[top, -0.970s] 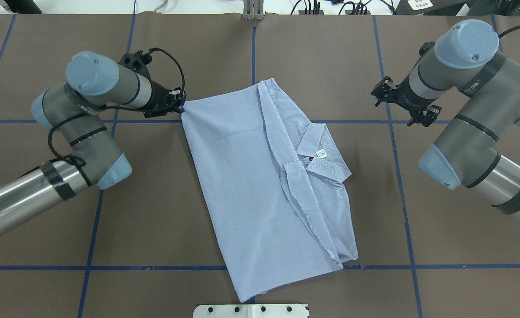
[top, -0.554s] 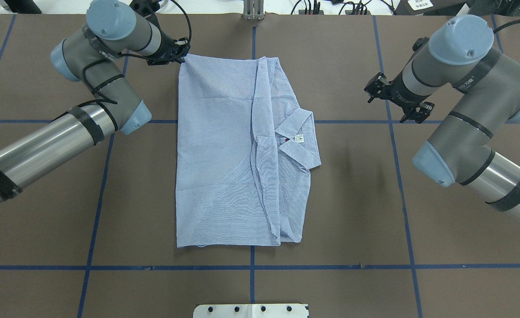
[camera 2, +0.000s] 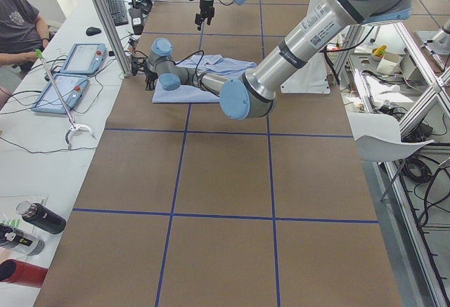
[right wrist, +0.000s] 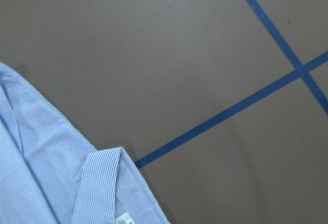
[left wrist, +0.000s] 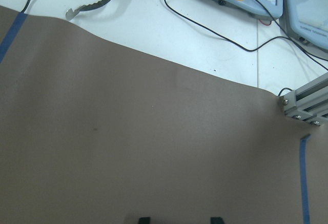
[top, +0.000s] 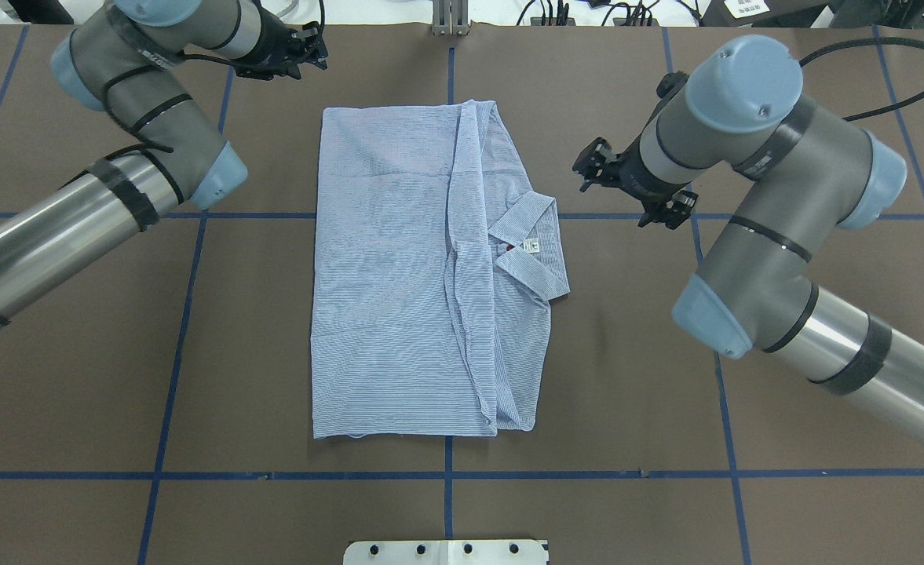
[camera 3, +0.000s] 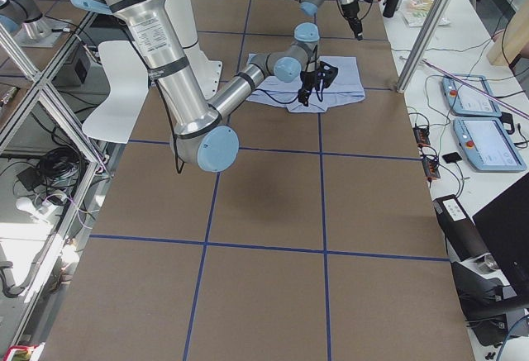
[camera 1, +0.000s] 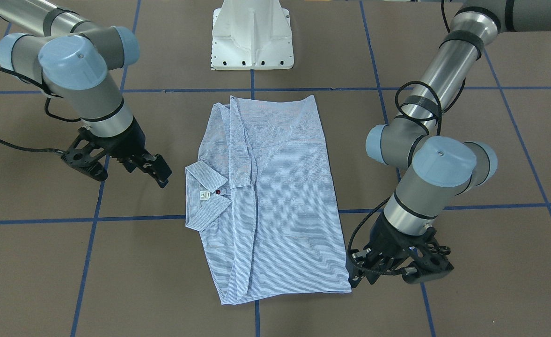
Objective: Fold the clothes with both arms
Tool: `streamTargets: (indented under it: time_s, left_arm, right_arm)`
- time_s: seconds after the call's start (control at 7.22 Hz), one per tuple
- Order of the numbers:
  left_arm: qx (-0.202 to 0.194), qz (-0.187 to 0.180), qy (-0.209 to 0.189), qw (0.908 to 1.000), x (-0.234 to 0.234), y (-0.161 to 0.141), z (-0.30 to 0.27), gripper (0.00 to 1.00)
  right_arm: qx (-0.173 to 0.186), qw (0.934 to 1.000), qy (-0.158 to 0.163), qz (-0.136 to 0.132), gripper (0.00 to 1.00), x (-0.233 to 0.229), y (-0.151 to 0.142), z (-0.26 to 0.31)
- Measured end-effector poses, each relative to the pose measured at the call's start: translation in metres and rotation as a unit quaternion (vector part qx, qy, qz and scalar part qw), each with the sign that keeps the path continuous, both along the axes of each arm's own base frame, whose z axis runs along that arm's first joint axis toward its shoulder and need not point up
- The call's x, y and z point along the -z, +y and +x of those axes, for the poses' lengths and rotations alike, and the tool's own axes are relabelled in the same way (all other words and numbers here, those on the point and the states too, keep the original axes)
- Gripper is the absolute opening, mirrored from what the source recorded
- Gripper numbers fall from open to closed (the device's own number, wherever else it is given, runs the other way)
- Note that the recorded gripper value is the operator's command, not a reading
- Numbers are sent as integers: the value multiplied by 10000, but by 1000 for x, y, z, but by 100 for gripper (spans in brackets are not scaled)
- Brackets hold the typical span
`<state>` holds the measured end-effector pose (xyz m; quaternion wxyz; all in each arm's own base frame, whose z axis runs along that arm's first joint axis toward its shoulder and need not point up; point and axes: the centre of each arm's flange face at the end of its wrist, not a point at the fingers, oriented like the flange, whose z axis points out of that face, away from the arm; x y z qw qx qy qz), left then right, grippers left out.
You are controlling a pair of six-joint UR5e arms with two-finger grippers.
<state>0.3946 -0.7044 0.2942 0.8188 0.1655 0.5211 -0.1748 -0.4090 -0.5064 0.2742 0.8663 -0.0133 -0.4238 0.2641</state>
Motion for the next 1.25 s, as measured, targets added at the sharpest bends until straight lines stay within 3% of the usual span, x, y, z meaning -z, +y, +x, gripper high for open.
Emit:
streamTargets:
  time_s: [0.42,0.69,0.83,0.97,1.25]
  left_arm:
    - [-168,351,377,9985,-5,79,-70,51]
    - [-161,382,406,9983,-16,103,-90,51]
    - [-162,359,390,9985,-22,108,-93,51]
    - [-177,331,379,9986,-28,110,-94,51]
    - [-233,286,383,9986,-34,114,-95,53]
  right_arm:
    - [513,9953,108,814,100,36,97,-92]
    - [1209,9844,305,1244,100,41,150,-135]
    - [1625,9738,605,1473,100,39,169,-149]
    - [2045,9590,933,1728,100,39,186,-162]
    - [2594,9342,1298,2079,100,45,209,-178]
